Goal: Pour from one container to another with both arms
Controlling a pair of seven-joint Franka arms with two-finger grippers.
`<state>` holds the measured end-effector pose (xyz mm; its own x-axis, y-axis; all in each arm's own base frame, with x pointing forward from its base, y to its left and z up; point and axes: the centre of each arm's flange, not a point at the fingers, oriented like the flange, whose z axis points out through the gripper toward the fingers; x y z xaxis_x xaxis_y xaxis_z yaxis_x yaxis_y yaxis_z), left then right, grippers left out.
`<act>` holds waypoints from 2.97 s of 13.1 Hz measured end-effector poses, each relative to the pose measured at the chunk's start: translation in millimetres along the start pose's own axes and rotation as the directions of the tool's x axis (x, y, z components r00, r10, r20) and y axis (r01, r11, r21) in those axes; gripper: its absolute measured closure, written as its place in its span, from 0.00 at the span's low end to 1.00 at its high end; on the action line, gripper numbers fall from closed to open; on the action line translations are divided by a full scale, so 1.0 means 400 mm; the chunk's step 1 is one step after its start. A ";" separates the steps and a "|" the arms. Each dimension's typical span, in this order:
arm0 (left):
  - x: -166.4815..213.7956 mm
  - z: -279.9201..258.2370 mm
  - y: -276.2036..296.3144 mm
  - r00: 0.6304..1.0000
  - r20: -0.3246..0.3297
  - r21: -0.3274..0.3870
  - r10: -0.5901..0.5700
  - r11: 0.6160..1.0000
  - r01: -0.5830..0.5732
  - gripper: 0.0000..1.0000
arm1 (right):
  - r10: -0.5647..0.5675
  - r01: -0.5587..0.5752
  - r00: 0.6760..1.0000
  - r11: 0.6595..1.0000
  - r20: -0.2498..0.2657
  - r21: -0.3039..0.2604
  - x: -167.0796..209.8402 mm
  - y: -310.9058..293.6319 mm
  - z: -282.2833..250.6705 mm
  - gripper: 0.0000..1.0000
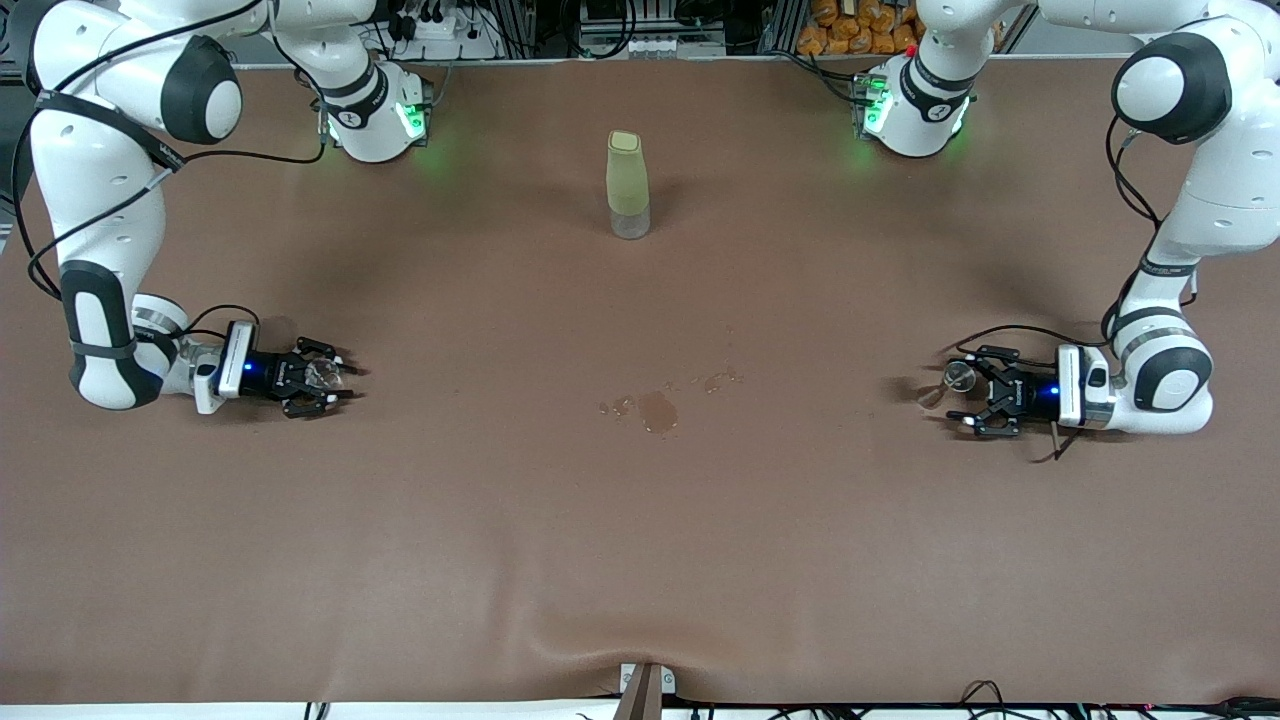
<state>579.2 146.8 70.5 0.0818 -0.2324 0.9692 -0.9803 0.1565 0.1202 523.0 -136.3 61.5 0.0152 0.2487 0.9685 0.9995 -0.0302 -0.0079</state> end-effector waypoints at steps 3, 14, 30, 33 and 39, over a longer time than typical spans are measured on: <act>0.062 -0.161 0.003 0.981 0.166 0.004 -0.097 0.995 0.098 0.00 | 0.013 -0.013 1.000 1.000 -0.002 0.001 0.000 0.000 0.001 0.09; 0.924 -0.064 -0.101 0.465 0.565 0.454 -0.682 0.727 0.515 0.00 | 0.495 -0.534 0.828 0.839 0.262 0.101 0.214 -0.014 -0.259 0.00; 1.353 0.310 -0.041 0.004 0.043 0.987 -0.999 0.043 0.153 0.00 | 0.958 -0.629 -0.110 0.141 0.266 -0.765 1.240 -0.006 -0.461 0.00; 1.439 0.212 0.037 0.058 -0.022 0.990 -0.998 -0.014 0.140 0.00 | 0.968 -0.500 -0.174 0.074 0.183 -0.863 1.398 -0.009 -0.335 0.00; 1.514 0.190 0.158 0.100 -0.063 0.991 -0.993 -0.050 0.125 0.00 | 0.975 -0.351 -0.205 0.006 0.083 -0.936 1.521 -0.010 -0.114 0.00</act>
<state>553.2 -56.9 648.9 0.9930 -0.1181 -0.0094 -0.1185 -0.9881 -0.0978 527.1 -29.0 662.3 0.9740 -0.0004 -0.2266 -0.0253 -0.9939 -0.1072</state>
